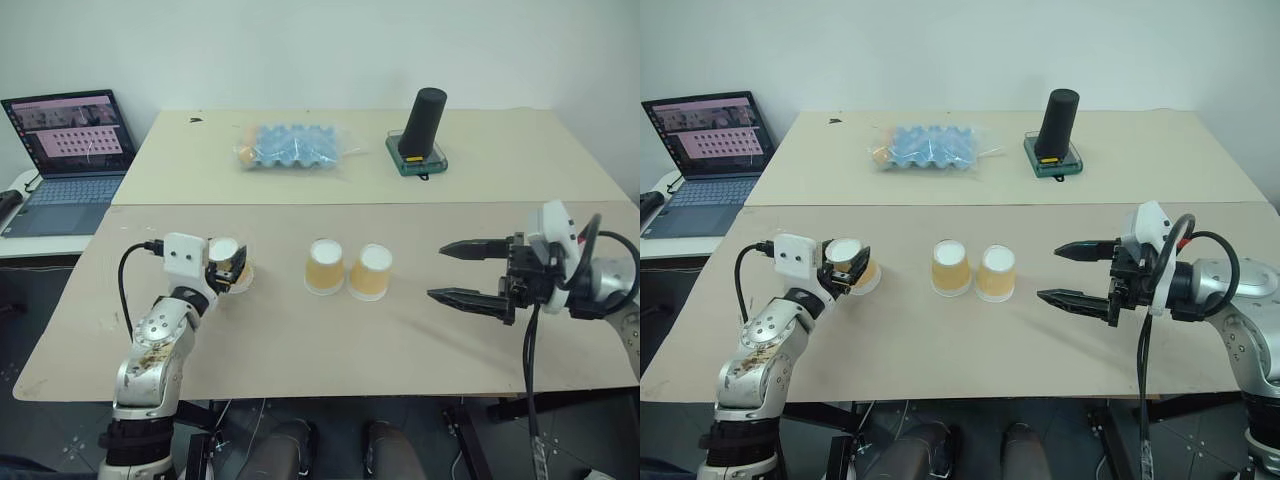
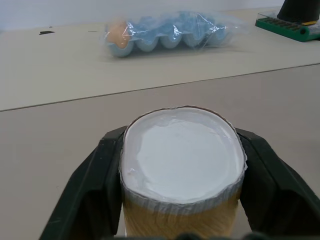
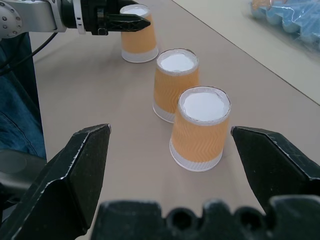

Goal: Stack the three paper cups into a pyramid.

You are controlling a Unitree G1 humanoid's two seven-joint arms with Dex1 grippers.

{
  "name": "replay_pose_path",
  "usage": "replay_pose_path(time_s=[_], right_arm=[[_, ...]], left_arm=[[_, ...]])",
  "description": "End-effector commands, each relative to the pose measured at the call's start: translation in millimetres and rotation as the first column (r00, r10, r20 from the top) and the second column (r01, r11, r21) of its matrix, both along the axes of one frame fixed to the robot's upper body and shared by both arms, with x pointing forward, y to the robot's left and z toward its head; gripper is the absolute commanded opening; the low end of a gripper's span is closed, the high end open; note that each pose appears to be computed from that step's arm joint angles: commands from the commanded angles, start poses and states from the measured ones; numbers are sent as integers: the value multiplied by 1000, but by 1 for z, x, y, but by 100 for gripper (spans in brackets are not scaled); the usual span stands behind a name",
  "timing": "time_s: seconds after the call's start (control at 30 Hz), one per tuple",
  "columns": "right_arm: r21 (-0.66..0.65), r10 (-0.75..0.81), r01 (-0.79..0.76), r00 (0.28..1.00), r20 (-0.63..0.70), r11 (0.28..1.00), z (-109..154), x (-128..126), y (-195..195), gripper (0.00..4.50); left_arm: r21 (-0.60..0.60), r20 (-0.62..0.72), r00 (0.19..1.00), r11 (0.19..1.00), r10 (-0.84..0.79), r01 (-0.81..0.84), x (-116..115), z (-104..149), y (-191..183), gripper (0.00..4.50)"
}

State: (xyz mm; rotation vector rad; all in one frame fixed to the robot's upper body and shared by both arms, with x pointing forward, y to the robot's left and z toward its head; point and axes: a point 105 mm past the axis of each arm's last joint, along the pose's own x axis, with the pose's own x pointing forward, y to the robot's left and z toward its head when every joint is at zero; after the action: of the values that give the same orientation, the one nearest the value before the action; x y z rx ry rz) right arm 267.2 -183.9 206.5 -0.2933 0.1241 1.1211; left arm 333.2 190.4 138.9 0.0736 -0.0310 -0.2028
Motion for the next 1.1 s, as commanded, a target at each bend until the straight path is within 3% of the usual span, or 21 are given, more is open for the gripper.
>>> replay_pose_path(time_s=[0.03,0.17,0.3,0.4,0.47,0.57,0.63,0.7,0.77,0.9,1.1], right_arm=[[-7,-1,1,998,65,1000,11,-1,2,450],[-18,-26,27,997,67,999,9,0,1,450],[-14,-48,49,996,69,999,8,0,0,450],[-15,-65,66,995,73,998,8,0,-2,450],[-16,-74,76,994,76,997,6,0,-3,450],[-18,-88,90,993,81,996,4,2,-2,450],[-13,-93,95,992,87,995,4,3,-2,450],[-18,-99,101,991,92,995,2,3,-2,450],[-19,-106,109,990,96,994,0,4,-1,450],[-22,-129,132,986,110,991,-1,4,-2,450],[-6,-170,172,978,120,985,-3,-1,-4,450]], left_arm=[[5,47,999,1000,-23,23,2,13,-4,241],[7,63,998,1000,-24,24,6,20,-3,241],[41,171,975,989,-145,140,16,70,-14,241],[94,167,930,944,-327,316,18,96,-31,241],[105,159,878,892,-452,440,22,121,-44,241],[127,103,739,746,-665,654,18,144,-70,241],[85,87,636,642,-767,762,13,154,-83,241],[23,82,474,477,-877,878,7,166,-101,241],[-3,67,372,373,-926,928,11,169,-117,241],[-39,23,267,266,-964,963,19,164,-135,241],[13,-97,216,216,-972,976,33,138,-153,241]])
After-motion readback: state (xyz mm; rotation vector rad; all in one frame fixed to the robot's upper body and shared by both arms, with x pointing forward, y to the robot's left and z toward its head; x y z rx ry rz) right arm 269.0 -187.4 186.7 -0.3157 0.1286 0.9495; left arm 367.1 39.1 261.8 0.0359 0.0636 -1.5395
